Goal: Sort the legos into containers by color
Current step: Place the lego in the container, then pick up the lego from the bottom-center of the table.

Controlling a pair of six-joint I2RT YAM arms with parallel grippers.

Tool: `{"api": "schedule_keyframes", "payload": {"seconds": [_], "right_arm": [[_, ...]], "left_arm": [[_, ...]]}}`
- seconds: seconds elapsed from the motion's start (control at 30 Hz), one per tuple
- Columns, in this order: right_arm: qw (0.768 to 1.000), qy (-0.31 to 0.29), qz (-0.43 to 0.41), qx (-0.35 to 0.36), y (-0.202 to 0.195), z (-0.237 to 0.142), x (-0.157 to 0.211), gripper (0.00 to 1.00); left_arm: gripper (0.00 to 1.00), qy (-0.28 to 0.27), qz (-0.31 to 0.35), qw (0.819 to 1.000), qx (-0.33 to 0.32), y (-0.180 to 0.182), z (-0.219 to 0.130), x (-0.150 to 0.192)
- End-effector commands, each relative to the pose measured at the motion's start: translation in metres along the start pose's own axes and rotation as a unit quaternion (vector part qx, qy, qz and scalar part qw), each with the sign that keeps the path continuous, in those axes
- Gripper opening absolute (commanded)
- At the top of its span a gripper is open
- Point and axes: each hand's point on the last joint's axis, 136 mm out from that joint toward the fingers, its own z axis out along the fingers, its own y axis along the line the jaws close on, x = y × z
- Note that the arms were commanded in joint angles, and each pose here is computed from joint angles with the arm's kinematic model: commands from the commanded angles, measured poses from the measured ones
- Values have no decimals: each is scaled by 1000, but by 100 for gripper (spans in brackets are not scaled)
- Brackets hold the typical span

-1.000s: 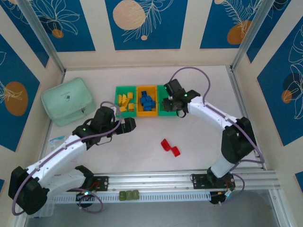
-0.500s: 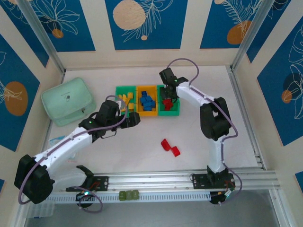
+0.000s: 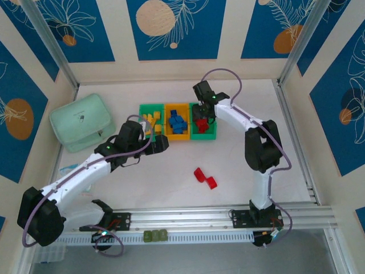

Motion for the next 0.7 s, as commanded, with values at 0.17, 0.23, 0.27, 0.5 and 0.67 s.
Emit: {"api": "schedule_keyframes", "payload": {"seconds": [0.17,0.23,0.27,0.5,0.67], "right_arm": [[999,34,-6,-32,14,-45,53,64],[998,50,-5,-36,16,-48,71,66],[998,57,-4,-39,17,-52,79,67],[993,110,-10,-41,23,-61,139,72],[988,150,-9,-39,29,-60,178,76]], "left_arm": [[99,-5,3,1000,24,-3,-19,5],[99,-1,1,1000,24,0,-21,10],[99,2,-2,1000,22,2,-22,14],[99,12,-10,1000,22,10,-26,32],[99,23,-16,999,28,10,-22,46]]}}
